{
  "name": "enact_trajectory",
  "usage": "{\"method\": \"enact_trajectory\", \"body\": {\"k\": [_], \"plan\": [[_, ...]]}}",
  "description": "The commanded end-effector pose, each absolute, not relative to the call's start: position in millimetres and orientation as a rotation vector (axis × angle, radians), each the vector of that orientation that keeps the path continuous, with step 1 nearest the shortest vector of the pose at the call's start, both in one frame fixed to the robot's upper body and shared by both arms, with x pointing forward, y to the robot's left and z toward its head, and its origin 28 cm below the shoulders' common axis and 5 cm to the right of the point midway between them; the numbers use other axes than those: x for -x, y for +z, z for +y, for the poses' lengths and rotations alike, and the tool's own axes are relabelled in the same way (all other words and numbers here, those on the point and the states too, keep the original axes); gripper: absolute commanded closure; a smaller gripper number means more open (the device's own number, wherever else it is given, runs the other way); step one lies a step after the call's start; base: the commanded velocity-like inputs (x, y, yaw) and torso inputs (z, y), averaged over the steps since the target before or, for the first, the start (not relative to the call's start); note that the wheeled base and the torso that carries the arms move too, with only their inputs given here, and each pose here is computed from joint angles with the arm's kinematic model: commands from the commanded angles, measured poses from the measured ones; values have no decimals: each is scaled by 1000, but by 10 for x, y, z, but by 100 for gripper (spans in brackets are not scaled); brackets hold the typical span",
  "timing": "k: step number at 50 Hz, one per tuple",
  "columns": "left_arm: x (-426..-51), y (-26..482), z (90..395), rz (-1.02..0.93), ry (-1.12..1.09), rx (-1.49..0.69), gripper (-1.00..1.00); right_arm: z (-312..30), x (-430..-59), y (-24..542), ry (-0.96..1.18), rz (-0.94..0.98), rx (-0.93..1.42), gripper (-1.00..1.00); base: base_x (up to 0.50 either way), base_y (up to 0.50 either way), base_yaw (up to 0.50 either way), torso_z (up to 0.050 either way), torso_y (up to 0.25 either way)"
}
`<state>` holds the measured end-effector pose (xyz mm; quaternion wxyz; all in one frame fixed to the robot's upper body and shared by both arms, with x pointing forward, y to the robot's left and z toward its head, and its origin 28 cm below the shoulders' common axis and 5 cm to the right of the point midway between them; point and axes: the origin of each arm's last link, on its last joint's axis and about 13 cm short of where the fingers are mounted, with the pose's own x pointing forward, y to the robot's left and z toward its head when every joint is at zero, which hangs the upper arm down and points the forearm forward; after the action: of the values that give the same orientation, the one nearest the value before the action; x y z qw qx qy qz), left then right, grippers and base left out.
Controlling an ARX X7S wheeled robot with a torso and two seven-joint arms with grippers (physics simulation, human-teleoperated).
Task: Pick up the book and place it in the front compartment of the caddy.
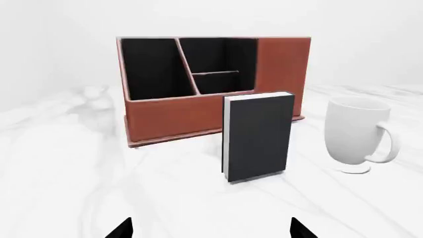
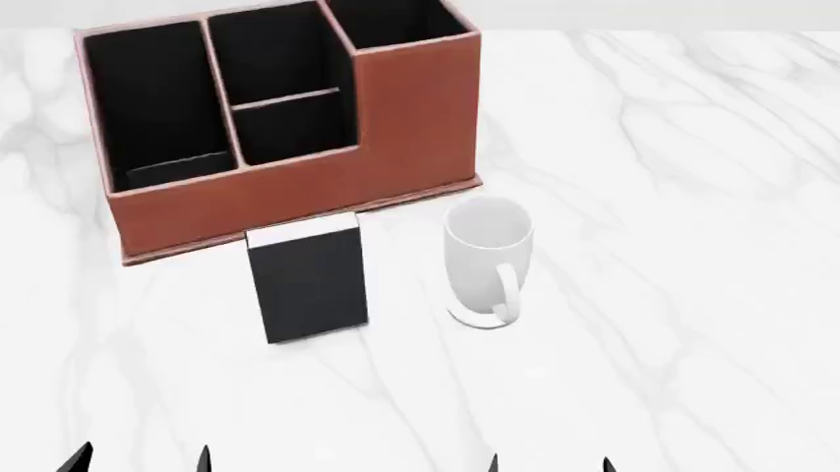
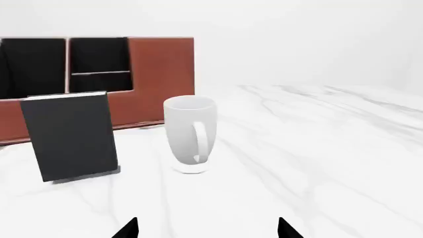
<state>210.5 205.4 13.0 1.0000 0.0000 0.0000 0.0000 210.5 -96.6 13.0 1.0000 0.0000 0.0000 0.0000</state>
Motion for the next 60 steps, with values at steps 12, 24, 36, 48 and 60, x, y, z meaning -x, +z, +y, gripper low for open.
{"method": "enact_trajectory", "body": {"k": [12,24,36,48,60], "plan": [[-2083,142,2061,-5,-6,18,-100,-931,-2096,150,42,4,40,-100,0,0,0,0,0],[-2140,164,2094,49,31,72,-100,-942,-2087,207,24,-20,54,-100,0,0,0,0,0],[-2100,795,2220,-193,61,78,-100,-1070,-2045,664,-87,-195,74,-100,155,0,0,0,0],[-1975,1120,2258,-295,31,69,-100,-1218,-1998,1018,-104,-252,-3,-100,500,0,0,0,0],[-1933,1193,2254,-331,10,64,-100,-1277,-1942,1129,-118,-301,-16,-100,500,0,0,0,0]]}}
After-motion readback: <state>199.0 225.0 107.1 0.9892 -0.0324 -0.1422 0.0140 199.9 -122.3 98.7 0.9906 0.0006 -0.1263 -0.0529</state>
